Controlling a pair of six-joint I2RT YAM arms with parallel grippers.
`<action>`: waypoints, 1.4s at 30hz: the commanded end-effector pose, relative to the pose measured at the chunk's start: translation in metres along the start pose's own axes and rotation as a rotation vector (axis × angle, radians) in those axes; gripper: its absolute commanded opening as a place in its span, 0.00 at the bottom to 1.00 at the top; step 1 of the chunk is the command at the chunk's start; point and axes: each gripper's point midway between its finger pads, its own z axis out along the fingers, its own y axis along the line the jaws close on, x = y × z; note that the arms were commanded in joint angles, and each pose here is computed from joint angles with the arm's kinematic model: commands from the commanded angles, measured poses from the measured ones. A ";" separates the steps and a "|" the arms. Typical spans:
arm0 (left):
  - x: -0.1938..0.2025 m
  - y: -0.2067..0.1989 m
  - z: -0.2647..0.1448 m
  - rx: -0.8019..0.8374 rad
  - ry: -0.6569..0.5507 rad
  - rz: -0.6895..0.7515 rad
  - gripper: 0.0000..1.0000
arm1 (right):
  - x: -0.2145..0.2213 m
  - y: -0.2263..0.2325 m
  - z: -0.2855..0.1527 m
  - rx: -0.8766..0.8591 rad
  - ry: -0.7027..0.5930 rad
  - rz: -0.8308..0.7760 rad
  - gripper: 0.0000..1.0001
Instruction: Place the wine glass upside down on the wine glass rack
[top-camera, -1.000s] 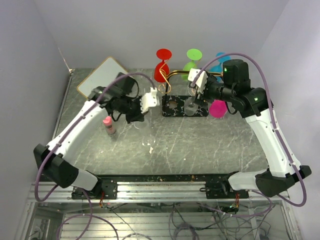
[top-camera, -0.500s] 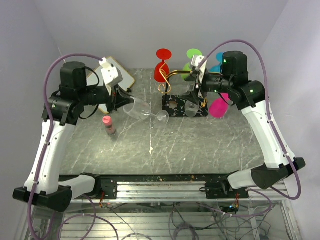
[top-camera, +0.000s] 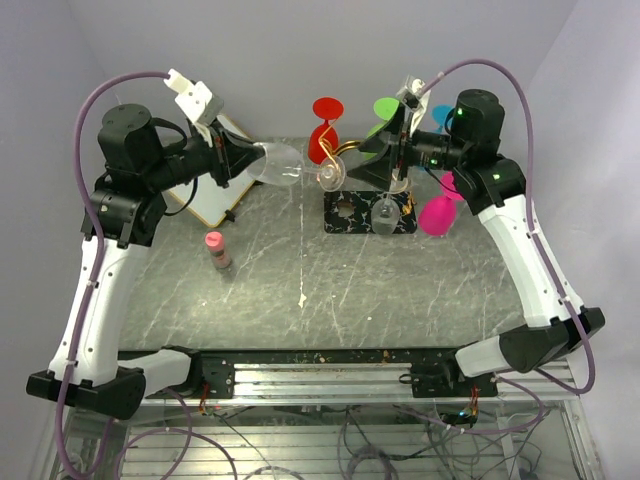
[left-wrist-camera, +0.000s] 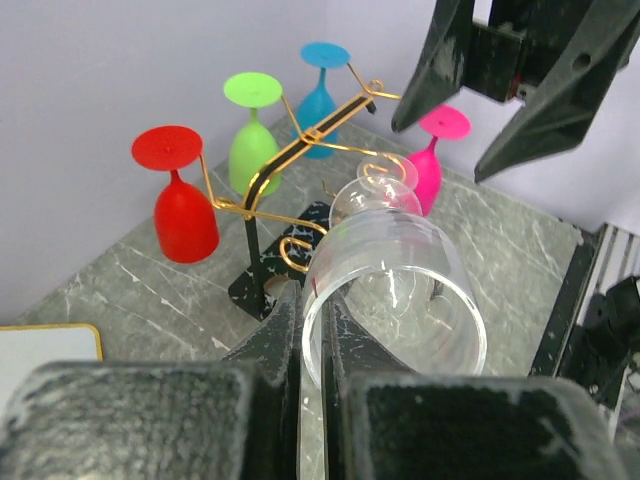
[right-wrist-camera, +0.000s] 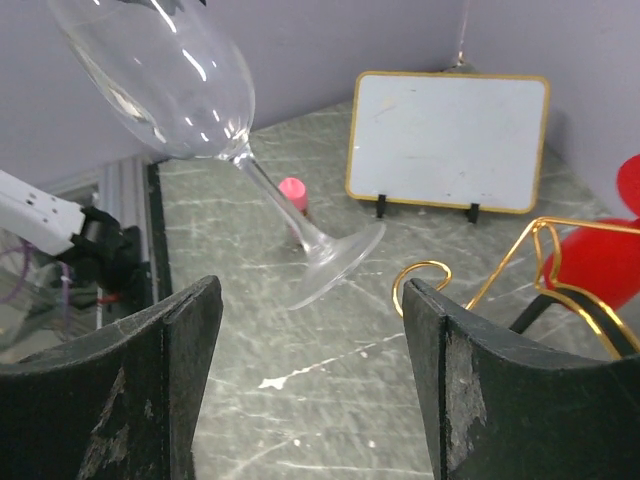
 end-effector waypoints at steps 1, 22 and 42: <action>-0.044 0.013 -0.001 -0.088 -0.135 -0.005 0.07 | -0.003 -0.006 0.010 -0.005 -0.047 0.156 0.72; -0.039 0.025 0.009 -0.105 -0.135 -0.021 0.07 | 0.035 -0.028 0.041 0.031 -0.037 0.392 0.44; -0.027 0.023 0.014 -0.071 -0.120 -0.032 0.07 | 0.030 -0.026 0.055 -0.013 -0.062 0.437 0.27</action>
